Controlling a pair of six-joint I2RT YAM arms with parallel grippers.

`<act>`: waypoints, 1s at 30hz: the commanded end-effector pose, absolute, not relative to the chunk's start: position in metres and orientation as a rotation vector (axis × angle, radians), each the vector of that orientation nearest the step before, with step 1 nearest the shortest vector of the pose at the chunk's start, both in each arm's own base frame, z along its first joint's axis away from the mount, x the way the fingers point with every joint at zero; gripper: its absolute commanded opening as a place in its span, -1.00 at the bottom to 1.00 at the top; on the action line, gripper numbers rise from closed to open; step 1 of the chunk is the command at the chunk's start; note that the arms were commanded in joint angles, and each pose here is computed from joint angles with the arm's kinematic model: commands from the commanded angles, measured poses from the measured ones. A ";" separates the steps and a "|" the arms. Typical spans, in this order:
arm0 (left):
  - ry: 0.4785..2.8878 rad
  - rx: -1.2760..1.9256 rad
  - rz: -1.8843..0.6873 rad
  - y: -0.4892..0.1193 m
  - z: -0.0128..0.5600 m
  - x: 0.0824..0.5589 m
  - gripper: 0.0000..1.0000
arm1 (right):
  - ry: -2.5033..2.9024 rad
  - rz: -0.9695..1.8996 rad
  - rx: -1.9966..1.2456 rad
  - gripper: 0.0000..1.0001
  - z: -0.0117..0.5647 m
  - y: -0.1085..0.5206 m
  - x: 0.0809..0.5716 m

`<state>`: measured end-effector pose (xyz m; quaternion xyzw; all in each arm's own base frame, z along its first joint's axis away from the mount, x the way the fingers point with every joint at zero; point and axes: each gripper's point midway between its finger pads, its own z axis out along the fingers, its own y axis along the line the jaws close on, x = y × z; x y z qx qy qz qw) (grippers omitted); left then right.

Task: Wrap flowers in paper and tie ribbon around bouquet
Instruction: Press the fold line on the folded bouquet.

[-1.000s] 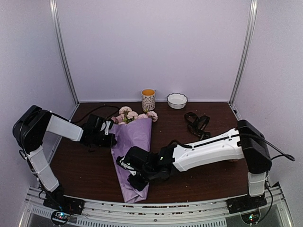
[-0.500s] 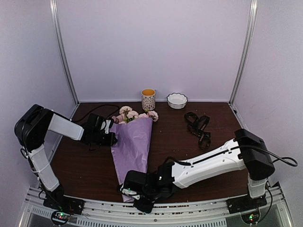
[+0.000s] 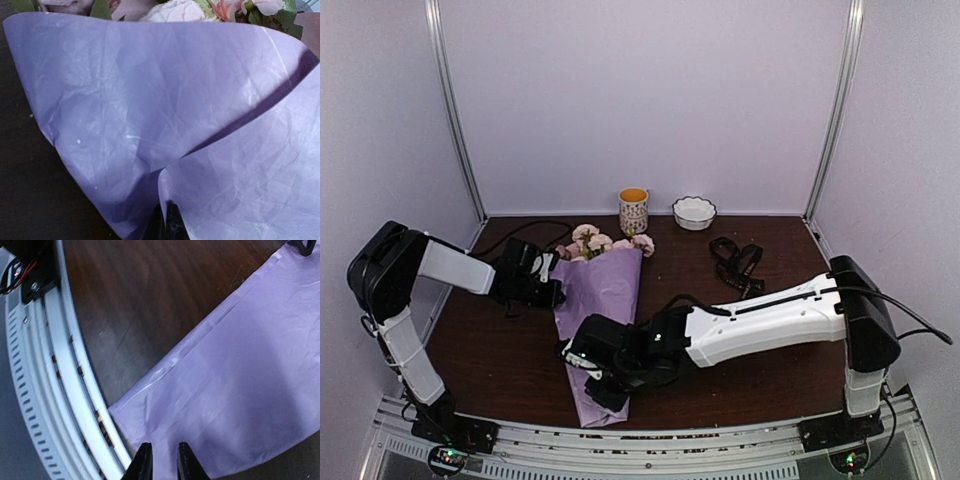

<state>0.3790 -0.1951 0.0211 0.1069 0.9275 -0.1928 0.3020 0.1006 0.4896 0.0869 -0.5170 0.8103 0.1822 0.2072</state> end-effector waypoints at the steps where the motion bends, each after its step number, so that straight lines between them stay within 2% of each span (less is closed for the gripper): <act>1: 2.400 0.284 -0.477 -0.186 0.058 0.382 -1.00 | 2.307 0.230 -1.301 -0.64 0.063 0.479 0.156; 7: 2.297 0.217 -0.399 -0.168 0.102 0.379 -1.00 | 2.369 0.060 -1.376 -0.63 0.016 0.465 0.158; 18: 2.564 0.105 -0.212 -0.127 0.000 0.370 -1.00 | 2.359 0.145 -1.380 -0.56 0.015 0.460 0.147; 25: 2.617 0.111 -0.227 -0.132 -0.012 0.380 -1.00 | 2.239 0.371 -1.439 -0.51 0.053 0.484 0.129; 30: 2.615 0.136 -0.255 -0.137 -0.012 0.380 -1.00 | 2.128 0.506 -1.331 -0.32 0.092 0.517 0.141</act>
